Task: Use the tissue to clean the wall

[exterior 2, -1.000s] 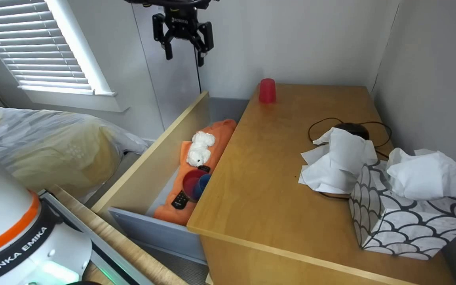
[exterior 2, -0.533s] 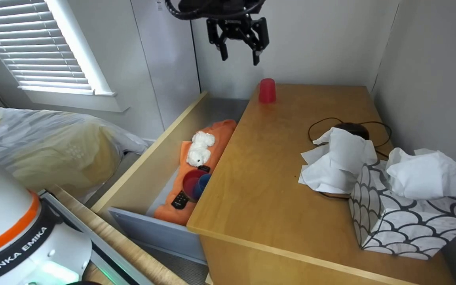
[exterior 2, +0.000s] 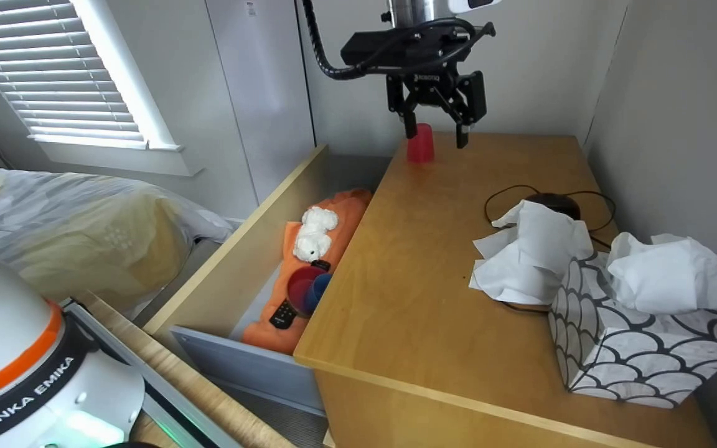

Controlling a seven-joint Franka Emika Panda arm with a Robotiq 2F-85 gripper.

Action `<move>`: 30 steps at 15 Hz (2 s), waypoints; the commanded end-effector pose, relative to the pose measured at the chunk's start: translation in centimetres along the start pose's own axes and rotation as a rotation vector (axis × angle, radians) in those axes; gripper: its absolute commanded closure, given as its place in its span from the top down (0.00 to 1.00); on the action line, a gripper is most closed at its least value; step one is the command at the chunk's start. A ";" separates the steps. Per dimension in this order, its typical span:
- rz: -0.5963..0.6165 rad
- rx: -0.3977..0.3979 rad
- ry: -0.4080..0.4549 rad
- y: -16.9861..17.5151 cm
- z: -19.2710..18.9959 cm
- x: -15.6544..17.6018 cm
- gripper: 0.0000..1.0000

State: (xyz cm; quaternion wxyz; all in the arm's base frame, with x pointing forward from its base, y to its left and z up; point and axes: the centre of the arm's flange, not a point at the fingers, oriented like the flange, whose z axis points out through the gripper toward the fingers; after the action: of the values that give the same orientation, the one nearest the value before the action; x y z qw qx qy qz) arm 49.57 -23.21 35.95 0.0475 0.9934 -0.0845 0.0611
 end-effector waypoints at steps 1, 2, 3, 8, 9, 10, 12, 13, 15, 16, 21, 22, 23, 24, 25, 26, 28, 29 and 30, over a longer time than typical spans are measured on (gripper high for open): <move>0.054 -0.089 -0.051 2.4 3.1 1.0 1.00; 0.057 -0.101 -0.065 3.1 3.7 1.2 1.00; 0.059 -0.110 -0.073 3.7 4.4 1.2 1.00; 0.020 -0.123 -0.111 6.9 7.9 2.1 1.00; 0.022 -0.136 -0.122 7.7 8.7 2.2 1.00; 0.021 -0.156 -0.134 8.6 9.3 2.3 1.00; 0.021 -0.189 -0.153 10.1 10.6 2.2 1.00; 0.026 -0.193 -0.164 10.9 11.1 2.3 1.00; 0.031 -0.203 -0.175 11.9 12.2 2.4 1.00; 0.036 -0.206 -0.180 12.3 12.7 2.4 1.00; 0.054 -0.179 -0.189 13.0 15.5 3.0 1.00; 0.060 -0.177 -0.188 13.0 16.0 3.0 1.00; 0.064 -0.173 -0.190 13.0 16.4 3.1 1.00; 0.068 -0.168 -0.187 12.9 16.8 3.2 0.75; 0.070 -0.159 -0.185 12.8 17.1 3.3 0.74; 0.079 -0.152 -0.180 12.7 17.3 3.6 0.66; 0.095 -0.134 -0.170 12.5 17.6 4.0 0.49; 0.105 -0.127 -0.169 12.3 17.6 4.2 0.42; 0.109 -0.123 -0.164 12.2 17.6 4.4 0.35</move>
State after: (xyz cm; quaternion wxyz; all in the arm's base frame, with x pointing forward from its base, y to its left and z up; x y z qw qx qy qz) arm 52.92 -37.23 20.80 0.1099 0.9836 -0.1377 -0.0392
